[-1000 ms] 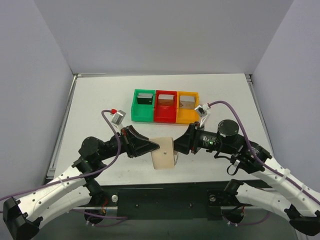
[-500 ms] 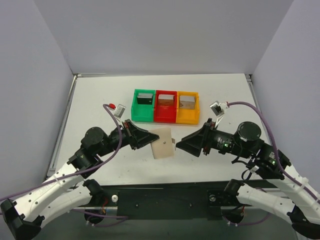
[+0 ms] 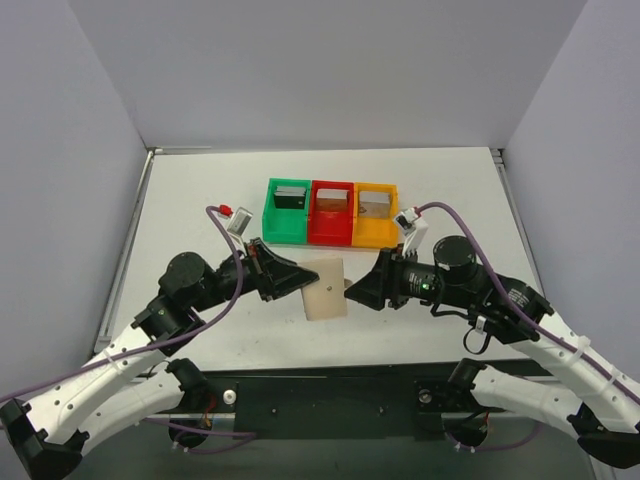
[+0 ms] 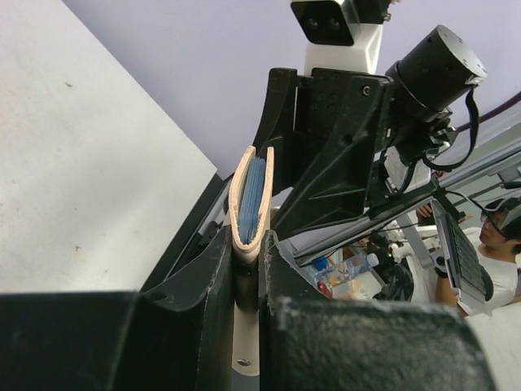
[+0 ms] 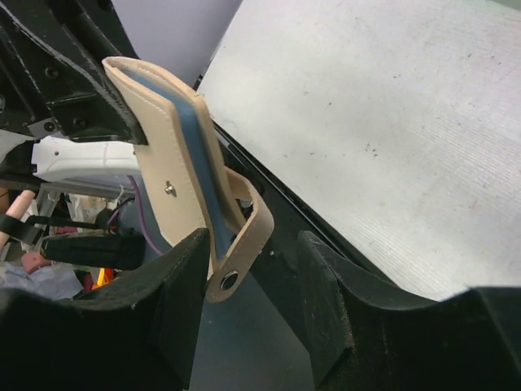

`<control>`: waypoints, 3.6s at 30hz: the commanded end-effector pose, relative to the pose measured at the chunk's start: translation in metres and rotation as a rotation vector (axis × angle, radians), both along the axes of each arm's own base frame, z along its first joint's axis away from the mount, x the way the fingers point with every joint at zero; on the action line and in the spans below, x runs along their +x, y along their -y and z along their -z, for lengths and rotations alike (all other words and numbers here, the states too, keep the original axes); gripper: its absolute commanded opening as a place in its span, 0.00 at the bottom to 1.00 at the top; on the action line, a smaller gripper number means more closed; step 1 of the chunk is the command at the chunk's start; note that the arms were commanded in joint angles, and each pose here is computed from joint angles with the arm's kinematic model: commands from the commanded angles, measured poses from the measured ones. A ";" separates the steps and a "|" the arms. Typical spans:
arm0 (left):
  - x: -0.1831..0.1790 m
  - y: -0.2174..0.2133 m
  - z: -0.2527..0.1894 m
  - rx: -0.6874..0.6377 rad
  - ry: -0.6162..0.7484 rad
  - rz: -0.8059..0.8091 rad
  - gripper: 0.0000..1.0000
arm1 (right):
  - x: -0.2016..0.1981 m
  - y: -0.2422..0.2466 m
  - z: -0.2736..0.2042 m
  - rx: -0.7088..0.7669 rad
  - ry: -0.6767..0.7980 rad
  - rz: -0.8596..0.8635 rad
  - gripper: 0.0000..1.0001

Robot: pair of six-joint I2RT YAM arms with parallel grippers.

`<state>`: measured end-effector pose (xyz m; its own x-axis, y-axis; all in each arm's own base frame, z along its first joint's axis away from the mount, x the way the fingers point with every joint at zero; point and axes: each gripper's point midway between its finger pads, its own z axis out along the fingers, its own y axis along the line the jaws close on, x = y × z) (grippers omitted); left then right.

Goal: Take the credit cards out of the card holder
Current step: Open the card holder.

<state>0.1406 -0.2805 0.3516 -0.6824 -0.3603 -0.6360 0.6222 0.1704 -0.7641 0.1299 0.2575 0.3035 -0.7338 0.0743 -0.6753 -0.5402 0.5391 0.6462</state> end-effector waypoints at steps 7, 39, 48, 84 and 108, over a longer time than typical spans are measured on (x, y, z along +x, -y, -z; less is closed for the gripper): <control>-0.025 -0.005 -0.042 -0.160 0.089 0.098 0.00 | 0.003 0.011 0.004 -0.001 0.013 0.034 0.41; -0.030 0.009 -0.049 -0.343 0.040 0.226 0.00 | -0.029 -0.018 -0.067 0.362 0.028 -0.166 0.00; -0.032 0.011 -0.056 -0.352 0.058 0.259 0.00 | -0.039 0.002 -0.078 0.374 0.066 -0.137 0.39; -0.037 0.012 -0.057 -0.350 0.061 0.274 0.00 | -0.020 0.011 -0.064 0.283 0.083 -0.027 0.29; -0.043 0.018 -0.059 -0.364 0.059 0.302 0.00 | -0.021 -0.010 -0.052 0.282 0.024 -0.100 0.22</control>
<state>0.1053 -0.3027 0.3812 -0.7896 -0.3185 -0.5245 0.6011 -0.2301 -0.7653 0.1126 0.2582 0.3479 -0.7300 0.1964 -0.6546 -0.5738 0.3442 0.7432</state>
